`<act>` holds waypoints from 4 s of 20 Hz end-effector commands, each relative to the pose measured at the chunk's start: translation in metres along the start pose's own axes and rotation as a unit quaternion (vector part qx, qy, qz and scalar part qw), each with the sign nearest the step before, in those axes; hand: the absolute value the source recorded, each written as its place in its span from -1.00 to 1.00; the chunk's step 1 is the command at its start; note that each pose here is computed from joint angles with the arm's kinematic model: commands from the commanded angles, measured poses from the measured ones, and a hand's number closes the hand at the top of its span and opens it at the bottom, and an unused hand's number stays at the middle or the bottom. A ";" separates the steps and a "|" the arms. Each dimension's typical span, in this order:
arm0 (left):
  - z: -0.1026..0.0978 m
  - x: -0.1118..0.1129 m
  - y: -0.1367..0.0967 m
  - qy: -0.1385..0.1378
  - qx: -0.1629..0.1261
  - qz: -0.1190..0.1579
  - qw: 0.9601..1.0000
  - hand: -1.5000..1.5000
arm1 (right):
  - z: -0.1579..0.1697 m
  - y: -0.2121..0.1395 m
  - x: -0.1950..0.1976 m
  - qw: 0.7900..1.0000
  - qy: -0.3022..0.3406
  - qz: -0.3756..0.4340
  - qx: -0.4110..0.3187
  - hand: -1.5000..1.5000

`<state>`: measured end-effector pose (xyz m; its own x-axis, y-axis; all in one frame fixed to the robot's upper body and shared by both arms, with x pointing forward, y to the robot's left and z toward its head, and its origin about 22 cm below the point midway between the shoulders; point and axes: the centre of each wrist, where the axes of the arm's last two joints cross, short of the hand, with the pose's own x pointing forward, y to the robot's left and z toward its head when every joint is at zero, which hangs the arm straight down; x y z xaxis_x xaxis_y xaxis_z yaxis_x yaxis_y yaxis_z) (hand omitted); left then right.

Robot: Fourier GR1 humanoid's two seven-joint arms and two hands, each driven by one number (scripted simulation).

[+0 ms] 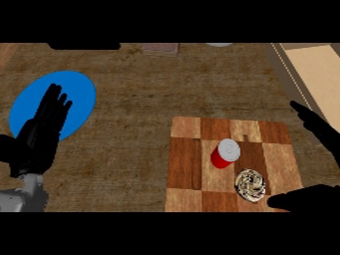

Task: Pick the can from the cutting board and place it in the cardboard box

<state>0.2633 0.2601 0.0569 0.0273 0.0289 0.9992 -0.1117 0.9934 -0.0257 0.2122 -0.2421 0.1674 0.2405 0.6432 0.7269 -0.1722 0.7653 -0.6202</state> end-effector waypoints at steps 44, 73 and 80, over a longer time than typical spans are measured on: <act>0.006 -0.007 -0.004 -0.008 -0.002 0.000 1.000 0.00 | -0.051 0.104 -0.041 0.997 0.071 0.023 0.026 -1.00; 0.002 0.012 -0.002 -0.001 0.002 -0.002 1.000 0.00 | -0.081 0.120 -0.017 0.995 0.025 0.093 0.013 1.00; 0.012 -0.003 0.011 0.000 -0.004 0.002 1.000 0.00 | -0.075 0.141 -0.024 0.993 0.008 0.113 -0.021 1.00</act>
<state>0.2529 0.2682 0.0602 0.0250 0.0306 0.9992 -0.1086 0.9937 -0.0278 0.2596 -0.1590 0.0407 0.2415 0.7852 0.5702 -0.2167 0.6164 -0.7570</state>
